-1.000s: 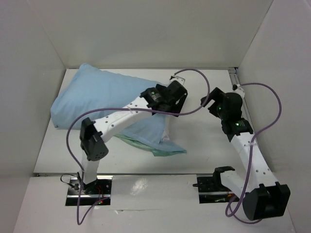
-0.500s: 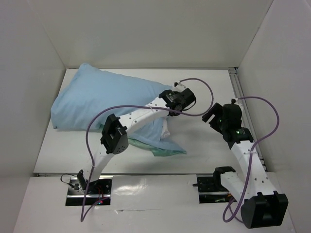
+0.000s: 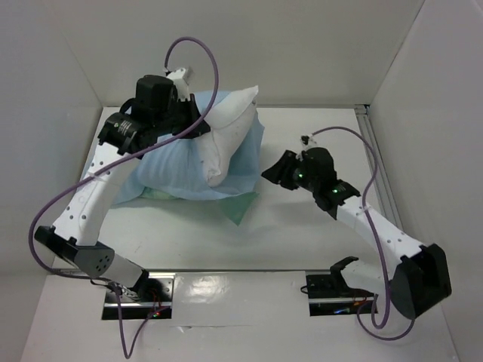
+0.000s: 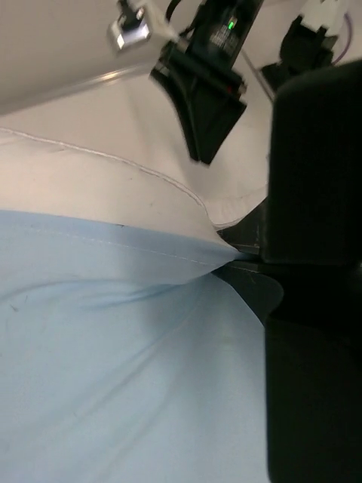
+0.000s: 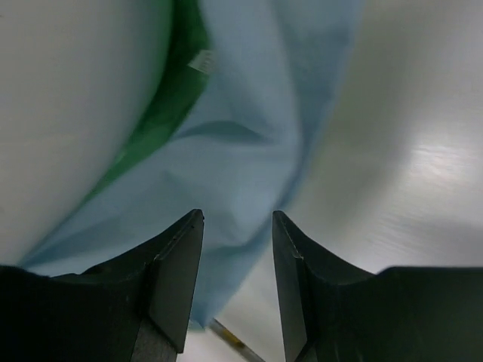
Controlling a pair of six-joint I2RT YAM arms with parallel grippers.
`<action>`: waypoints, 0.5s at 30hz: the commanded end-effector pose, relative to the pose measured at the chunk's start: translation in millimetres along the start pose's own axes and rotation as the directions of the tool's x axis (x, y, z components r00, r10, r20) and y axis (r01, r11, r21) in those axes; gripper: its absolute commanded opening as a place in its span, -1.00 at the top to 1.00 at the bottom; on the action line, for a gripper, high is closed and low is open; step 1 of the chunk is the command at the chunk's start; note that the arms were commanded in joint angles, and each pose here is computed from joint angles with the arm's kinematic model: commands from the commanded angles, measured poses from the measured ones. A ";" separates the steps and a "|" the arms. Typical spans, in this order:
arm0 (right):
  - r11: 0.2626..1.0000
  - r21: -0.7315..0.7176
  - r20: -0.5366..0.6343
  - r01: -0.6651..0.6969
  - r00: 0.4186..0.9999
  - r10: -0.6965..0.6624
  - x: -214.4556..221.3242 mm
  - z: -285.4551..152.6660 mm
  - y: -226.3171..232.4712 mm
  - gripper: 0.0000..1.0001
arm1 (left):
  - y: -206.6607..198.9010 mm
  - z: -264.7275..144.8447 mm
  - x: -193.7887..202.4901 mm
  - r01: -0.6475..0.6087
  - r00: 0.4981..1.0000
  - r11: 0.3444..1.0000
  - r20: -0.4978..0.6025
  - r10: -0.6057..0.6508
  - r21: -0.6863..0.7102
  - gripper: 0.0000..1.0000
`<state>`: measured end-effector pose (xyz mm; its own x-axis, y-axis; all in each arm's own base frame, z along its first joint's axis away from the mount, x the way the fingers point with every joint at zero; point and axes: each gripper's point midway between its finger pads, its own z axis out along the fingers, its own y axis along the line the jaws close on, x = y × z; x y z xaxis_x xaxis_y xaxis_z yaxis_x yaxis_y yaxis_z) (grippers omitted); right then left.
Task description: Put the pillow into the pillowcase
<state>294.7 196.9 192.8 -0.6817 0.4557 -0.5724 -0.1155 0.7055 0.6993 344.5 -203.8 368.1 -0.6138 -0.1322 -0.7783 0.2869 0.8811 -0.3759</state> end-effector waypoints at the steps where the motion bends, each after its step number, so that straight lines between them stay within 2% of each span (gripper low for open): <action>1: 0.982 -0.182 0.113 0.038 0.993 -0.018 -32.2 20.7 70.0 0.01 | -45.2 3.7 -2.5 0.030 1.000 0.960 -0.006 -0.030 0.277 1.00; 7: 0.981 -0.177 0.093 0.073 0.994 -0.058 -11.8 59.7 95.7 0.01 | -38.5 -1.9 -0.5 0.073 0.997 0.942 -0.021 -0.070 0.326 1.00; 11: 0.998 -0.047 0.053 0.032 0.998 -0.029 5.6 100.6 68.1 0.01 | -40.2 -4.3 -1.4 0.101 0.995 0.931 -0.026 -0.098 0.351 1.00; 12: 0.999 -0.020 0.053 0.030 0.998 -0.029 8.2 113.7 59.8 -0.06 | -40.5 -5.3 -5.1 0.097 0.995 0.926 -0.016 -0.098 0.364 1.00; 13: 1.000 0.001 0.058 0.011 0.998 -0.011 11.1 119.9 57.5 -0.34 | -38.7 -4.3 -5.1 0.112 0.994 0.923 -0.021 -0.112 0.368 1.00; 14: 1.000 0.020 0.068 0.018 0.997 -0.019 14.4 125.5 58.1 -0.44 | -41.7 -5.9 -3.9 0.123 0.992 0.916 -0.035 -0.119 0.382 1.00; 15: 0.993 0.115 0.083 0.011 0.996 -0.020 14.8 136.3 42.6 -0.48 | -41.1 -10.4 -9.4 0.125 0.992 0.912 -0.018 -0.128 0.390 1.00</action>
<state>347.7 304.6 147.5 -0.7114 0.4035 -0.5755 -0.1147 0.7412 0.6614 338.4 -221.1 334.7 -0.7456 -0.1736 -0.6434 0.3299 0.7426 -0.5828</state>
